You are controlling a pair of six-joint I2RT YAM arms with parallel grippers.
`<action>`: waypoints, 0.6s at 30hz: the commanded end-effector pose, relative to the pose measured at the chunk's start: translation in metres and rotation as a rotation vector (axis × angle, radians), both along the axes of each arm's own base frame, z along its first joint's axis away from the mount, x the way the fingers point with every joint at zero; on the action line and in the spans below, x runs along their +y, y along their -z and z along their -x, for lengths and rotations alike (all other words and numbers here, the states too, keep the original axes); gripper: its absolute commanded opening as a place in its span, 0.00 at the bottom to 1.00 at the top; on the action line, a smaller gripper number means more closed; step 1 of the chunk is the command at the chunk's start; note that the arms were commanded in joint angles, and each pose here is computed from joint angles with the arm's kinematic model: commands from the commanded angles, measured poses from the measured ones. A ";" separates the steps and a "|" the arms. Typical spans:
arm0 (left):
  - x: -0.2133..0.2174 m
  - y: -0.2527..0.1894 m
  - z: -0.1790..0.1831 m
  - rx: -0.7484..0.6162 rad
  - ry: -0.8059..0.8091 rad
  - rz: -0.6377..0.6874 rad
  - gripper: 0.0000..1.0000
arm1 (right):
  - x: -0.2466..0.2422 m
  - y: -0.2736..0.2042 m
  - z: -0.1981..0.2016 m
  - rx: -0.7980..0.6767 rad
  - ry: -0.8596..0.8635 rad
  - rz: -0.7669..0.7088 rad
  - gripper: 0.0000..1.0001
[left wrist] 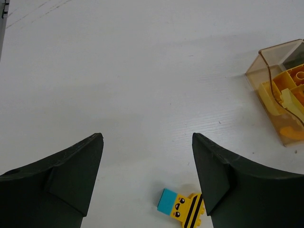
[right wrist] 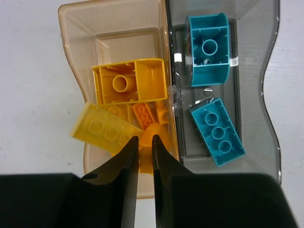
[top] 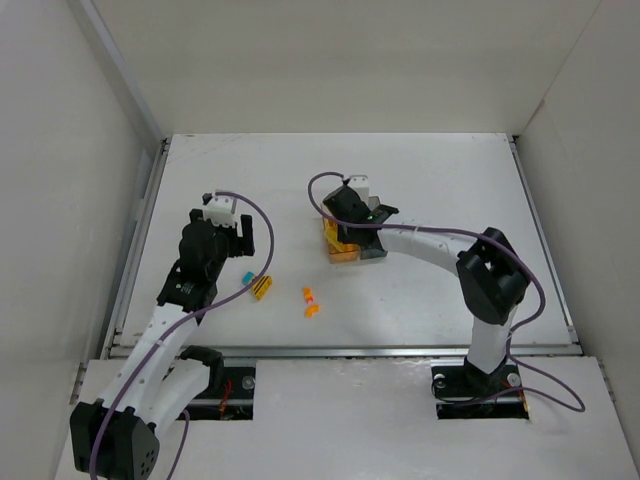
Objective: Sort the legos into containers by color
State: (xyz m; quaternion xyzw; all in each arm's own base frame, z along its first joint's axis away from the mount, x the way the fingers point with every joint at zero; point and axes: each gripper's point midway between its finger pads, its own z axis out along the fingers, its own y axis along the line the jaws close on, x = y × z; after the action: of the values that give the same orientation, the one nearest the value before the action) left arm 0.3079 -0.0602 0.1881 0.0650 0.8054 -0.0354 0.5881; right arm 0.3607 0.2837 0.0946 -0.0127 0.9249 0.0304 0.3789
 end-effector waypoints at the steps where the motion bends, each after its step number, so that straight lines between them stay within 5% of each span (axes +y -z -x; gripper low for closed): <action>1: -0.004 -0.011 -0.001 -0.043 0.014 0.035 0.73 | 0.027 -0.006 -0.010 -0.018 -0.030 -0.094 0.00; 12: 0.001 -0.014 -0.001 -0.054 -0.001 0.026 0.73 | 0.063 0.018 0.017 0.107 0.019 -0.313 0.00; 18: 0.001 -0.014 -0.001 -0.054 -0.002 0.026 0.73 | 0.065 0.014 0.012 0.092 0.072 -0.306 0.00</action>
State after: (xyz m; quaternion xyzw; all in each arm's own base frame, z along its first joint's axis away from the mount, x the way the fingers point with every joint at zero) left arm 0.3070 -0.0601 0.1900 0.0622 0.8033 -0.0394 0.5909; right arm 0.3393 0.3329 0.0678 0.0530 0.9366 0.1345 0.3191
